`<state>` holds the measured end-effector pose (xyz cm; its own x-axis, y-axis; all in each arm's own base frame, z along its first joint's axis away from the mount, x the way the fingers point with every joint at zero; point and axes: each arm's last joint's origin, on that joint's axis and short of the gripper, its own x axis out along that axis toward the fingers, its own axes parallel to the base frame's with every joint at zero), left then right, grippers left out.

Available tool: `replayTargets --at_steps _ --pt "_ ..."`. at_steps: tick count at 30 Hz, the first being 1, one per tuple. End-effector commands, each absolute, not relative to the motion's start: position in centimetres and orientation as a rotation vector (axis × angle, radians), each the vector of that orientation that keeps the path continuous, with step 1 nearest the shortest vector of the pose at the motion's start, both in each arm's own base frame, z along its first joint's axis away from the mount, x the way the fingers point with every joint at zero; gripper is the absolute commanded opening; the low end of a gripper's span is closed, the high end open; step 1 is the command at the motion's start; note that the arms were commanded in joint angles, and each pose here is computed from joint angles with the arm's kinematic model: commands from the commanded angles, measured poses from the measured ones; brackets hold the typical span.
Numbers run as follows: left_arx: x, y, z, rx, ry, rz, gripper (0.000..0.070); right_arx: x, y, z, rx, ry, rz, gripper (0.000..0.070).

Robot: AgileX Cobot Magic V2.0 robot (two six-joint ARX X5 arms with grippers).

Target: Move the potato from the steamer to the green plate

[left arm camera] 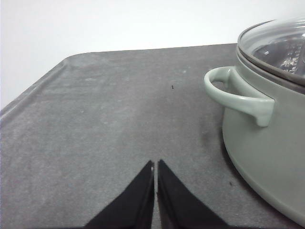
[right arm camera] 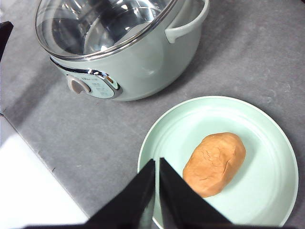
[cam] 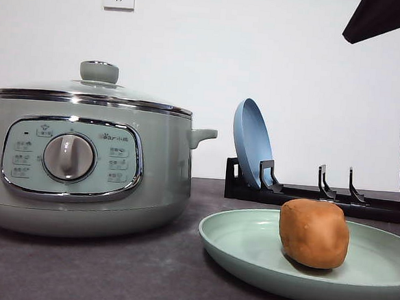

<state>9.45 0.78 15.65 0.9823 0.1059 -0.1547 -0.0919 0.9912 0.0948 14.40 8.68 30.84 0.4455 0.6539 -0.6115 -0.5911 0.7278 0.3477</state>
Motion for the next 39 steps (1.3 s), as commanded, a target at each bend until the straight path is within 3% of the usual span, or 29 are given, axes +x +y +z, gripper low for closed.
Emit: replayTargets --at_steps 1,6,11,20,28,39 --pt "9.5 0.8 14.9 0.085 0.183 0.102 0.0003 14.1 8.2 31.7 0.073 0.742 0.759 0.0000" --pt "9.5 0.8 14.9 0.085 0.183 0.102 0.0003 12.7 5.6 33.3 0.028 0.550 0.681 0.0000" --pt "9.5 0.8 14.9 0.085 0.183 0.102 0.0003 11.4 2.7 33.6 0.008 0.275 0.446 0.0000" --pt "9.5 0.8 14.9 0.085 0.183 0.102 0.0003 10.0 0.6 27.0 -0.007 0.003 0.218 0.0000" --pt "9.5 0.8 14.9 0.085 0.182 0.102 0.0003 9.6 0.2 20.7 -0.005 -0.061 0.122 0.0000" --pt "9.5 0.8 14.9 0.085 0.183 0.102 0.0003 9.8 0.2 17.2 0.017 -0.006 0.122 0.0000"
